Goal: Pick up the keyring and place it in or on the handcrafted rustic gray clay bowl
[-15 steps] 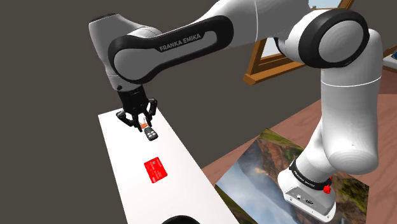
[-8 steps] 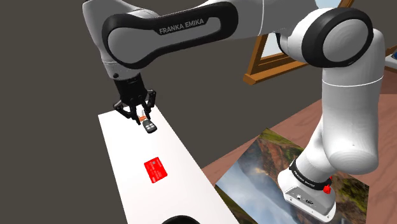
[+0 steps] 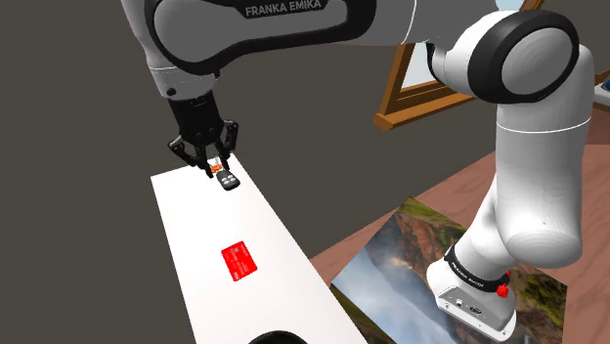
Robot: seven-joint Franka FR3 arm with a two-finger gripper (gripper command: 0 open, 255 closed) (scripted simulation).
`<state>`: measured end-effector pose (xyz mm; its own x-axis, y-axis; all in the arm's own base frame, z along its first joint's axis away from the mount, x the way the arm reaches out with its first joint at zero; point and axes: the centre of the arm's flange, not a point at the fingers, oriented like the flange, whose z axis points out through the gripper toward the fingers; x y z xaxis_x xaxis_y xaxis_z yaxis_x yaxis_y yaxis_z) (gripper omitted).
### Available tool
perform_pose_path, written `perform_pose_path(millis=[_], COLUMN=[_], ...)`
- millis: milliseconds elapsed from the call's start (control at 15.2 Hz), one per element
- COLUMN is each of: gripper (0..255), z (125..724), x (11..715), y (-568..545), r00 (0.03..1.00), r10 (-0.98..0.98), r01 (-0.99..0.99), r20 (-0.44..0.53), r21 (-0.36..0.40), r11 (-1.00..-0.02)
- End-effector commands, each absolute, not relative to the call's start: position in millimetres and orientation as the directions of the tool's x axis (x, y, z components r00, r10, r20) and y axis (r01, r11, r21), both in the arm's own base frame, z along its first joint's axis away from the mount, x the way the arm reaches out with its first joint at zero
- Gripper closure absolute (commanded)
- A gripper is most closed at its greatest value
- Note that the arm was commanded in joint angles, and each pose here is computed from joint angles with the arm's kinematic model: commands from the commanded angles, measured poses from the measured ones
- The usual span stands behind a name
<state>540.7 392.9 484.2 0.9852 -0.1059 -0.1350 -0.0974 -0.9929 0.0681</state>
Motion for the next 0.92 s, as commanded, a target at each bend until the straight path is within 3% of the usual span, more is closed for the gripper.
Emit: perform_pose_path(millis=[0,198,858], gripper=[255,255,255], z=[495.2,509.5,514.3], x=[541.2,541.2,418.7], y=[393.1,393.1,442.0], r00=[0.985,0.985,0.985], r10=[-0.106,-0.106,-0.106], r01=[-0.097,-0.097,-0.097], r20=[-0.135,-0.135,-0.135], r21=[0.068,0.068,0.068], r11=[-0.993,-0.993,-0.993])
